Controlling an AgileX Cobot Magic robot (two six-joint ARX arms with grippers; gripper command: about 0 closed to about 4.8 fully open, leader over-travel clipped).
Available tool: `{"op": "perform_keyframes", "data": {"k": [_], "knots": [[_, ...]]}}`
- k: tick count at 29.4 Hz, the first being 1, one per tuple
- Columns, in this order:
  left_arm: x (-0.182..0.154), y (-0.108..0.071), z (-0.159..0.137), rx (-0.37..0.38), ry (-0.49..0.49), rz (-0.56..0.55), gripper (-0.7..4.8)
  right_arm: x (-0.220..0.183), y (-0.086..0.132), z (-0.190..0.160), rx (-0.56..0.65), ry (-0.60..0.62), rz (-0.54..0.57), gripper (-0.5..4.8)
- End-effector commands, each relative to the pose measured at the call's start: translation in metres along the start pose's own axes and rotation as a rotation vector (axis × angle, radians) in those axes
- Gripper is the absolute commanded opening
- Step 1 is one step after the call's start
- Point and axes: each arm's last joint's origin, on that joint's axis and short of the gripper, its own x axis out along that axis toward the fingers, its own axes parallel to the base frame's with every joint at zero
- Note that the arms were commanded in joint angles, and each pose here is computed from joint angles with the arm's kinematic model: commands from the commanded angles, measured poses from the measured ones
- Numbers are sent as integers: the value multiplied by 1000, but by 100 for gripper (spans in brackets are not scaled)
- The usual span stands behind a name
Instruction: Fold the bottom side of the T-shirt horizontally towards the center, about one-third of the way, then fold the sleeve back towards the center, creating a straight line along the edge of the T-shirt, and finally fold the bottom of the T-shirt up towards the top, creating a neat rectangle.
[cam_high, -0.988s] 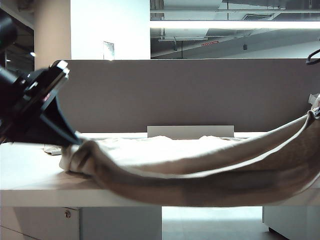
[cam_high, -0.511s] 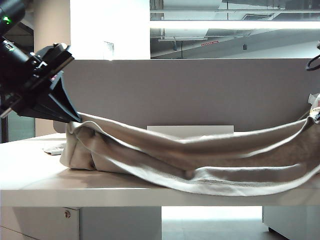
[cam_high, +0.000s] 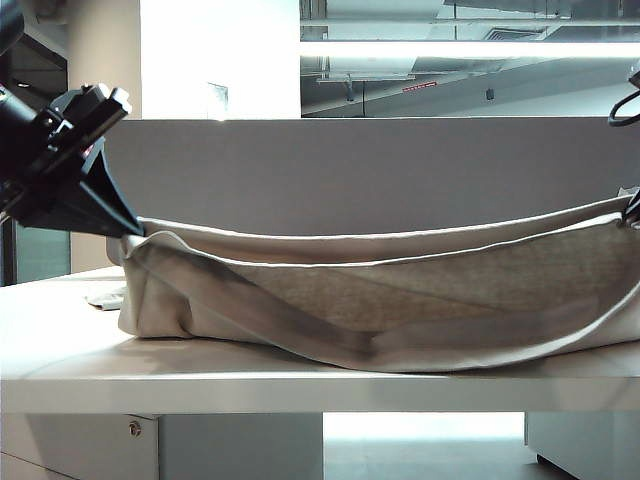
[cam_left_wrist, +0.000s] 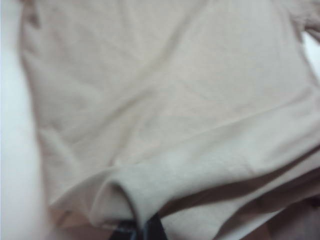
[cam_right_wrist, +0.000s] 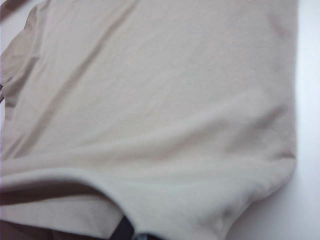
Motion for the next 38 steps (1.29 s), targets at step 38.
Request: {"op": "perform_keyframes", "data": {"k": [38], "knots": [[-7,-4,8,8,106,91,-2,-1,-3,-5,8,46,-58,-5]]}}
